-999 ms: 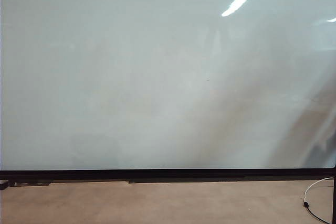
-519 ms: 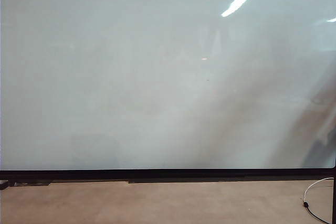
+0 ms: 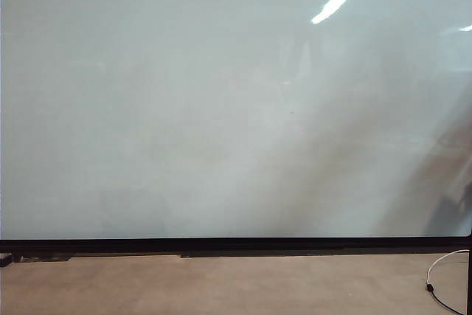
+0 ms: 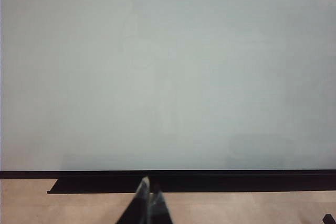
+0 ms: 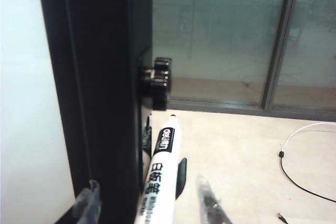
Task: Pick up the pen on the shelf to the right of the whiteboard and draw a check mark.
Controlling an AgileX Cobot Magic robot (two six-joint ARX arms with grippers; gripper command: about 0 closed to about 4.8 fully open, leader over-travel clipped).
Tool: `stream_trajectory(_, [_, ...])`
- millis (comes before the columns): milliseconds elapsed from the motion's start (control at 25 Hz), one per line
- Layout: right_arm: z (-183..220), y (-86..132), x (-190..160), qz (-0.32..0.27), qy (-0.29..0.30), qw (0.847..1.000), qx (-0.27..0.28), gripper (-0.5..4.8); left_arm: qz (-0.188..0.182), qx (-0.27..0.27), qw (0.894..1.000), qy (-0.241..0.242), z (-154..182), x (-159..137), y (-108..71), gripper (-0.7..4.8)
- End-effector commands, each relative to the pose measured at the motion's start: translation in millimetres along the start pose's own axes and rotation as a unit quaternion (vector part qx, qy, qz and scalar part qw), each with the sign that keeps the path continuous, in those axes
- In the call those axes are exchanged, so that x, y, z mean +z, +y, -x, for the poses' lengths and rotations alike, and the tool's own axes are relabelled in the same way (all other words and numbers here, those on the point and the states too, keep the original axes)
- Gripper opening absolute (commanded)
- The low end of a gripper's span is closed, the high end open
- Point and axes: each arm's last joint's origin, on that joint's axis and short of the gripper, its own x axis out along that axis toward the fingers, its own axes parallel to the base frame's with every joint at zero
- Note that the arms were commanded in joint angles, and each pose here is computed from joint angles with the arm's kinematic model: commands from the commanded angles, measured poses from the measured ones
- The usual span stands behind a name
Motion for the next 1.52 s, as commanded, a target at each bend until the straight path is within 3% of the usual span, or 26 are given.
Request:
stream_trajectory(40, [-0.2, -0.5, 2.6, 0.003, -0.008, 1.000, 0.001, 2.13, -0.002, 0.000, 1.000, -0.008, 0.2, 2.3, 0.0, -0.04])
stream_trajectory(1238, [-0.2, -0.6, 2.7, 0.003, -0.008, 1.000, -0.002, 1.96, -0.002, 0.000, 1.000, -0.008, 0.2, 2.3, 0.0, -0.04])
stream_trajectory(1358, [-0.2, -0.6, 2.7, 0.004, -0.009, 1.000, -0.001, 1.42, -0.002, 0.000, 1.000, -0.008, 0.2, 2.3, 0.0, -0.04])
stream_trajectory(1478, [-0.2, -0.6, 2.7, 0.004, -0.009, 1.000, -0.001, 1.38, -0.002, 0.000, 1.000, -0.008, 0.2, 2.1, 0.0, -0.05])
stream_trajectory(1518, [-0.2, -0.6, 2.7, 0.004, -0.009, 1.000, -0.002, 1.06, -0.002, 0.000, 1.000, -0.008, 0.2, 2.3, 0.0, -0.04])
